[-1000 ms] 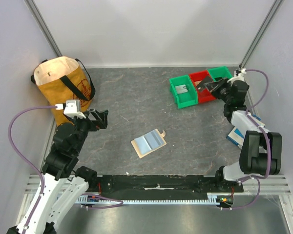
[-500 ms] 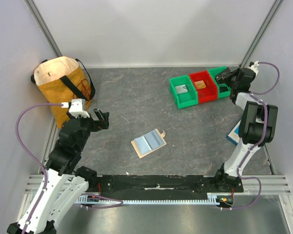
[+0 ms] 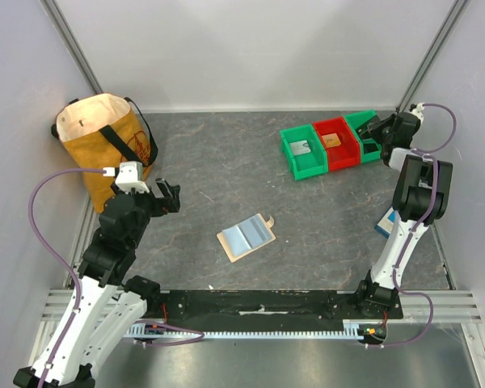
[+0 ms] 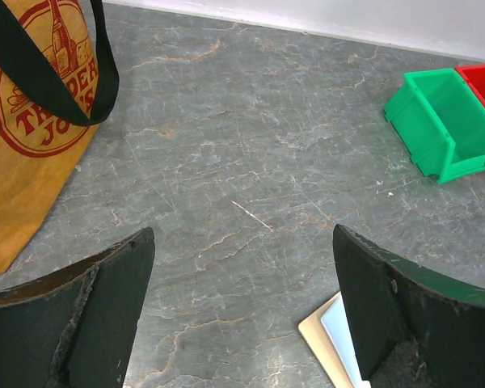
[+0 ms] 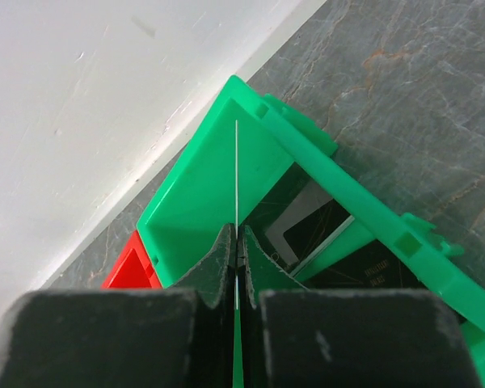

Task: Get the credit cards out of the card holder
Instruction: Place the credit card in the storage box, then remove the credit card from the card holder.

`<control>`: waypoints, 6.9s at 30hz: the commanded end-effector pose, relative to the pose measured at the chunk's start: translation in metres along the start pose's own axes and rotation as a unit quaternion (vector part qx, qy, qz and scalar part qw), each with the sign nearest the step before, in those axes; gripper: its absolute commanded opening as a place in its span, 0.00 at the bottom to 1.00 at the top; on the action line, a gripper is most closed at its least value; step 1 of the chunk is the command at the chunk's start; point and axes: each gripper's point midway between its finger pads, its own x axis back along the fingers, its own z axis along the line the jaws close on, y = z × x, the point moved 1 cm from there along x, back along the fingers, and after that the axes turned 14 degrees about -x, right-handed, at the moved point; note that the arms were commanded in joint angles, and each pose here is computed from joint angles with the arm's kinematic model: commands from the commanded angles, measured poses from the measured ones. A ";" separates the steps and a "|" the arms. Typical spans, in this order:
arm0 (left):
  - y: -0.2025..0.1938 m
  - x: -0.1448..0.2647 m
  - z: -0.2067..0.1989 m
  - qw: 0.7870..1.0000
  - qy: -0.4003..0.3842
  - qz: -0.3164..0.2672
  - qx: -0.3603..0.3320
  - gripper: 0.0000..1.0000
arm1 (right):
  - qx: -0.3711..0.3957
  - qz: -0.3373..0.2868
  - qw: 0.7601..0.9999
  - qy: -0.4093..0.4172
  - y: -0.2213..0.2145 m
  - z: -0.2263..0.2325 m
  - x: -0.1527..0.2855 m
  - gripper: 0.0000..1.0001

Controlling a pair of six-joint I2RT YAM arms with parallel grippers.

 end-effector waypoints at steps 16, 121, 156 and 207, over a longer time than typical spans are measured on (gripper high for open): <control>0.007 -0.001 0.000 1.000 -0.009 -0.014 -0.014 0.95 | 0.019 0.004 0.999 -0.043 0.005 -0.009 -0.004 0.46; -0.218 -0.021 -0.157 0.912 -0.177 0.355 0.100 0.29 | 0.318 0.537 0.739 0.252 -0.438 0.088 0.388 0.25; -0.193 -0.028 -0.175 0.911 -0.211 0.335 0.114 0.36 | 0.459 0.408 0.780 0.117 -0.391 0.053 0.338 0.55; -0.234 -0.024 -0.156 0.902 -0.163 0.394 0.074 0.29 | 0.473 0.419 0.770 0.089 -0.396 0.026 0.337 0.43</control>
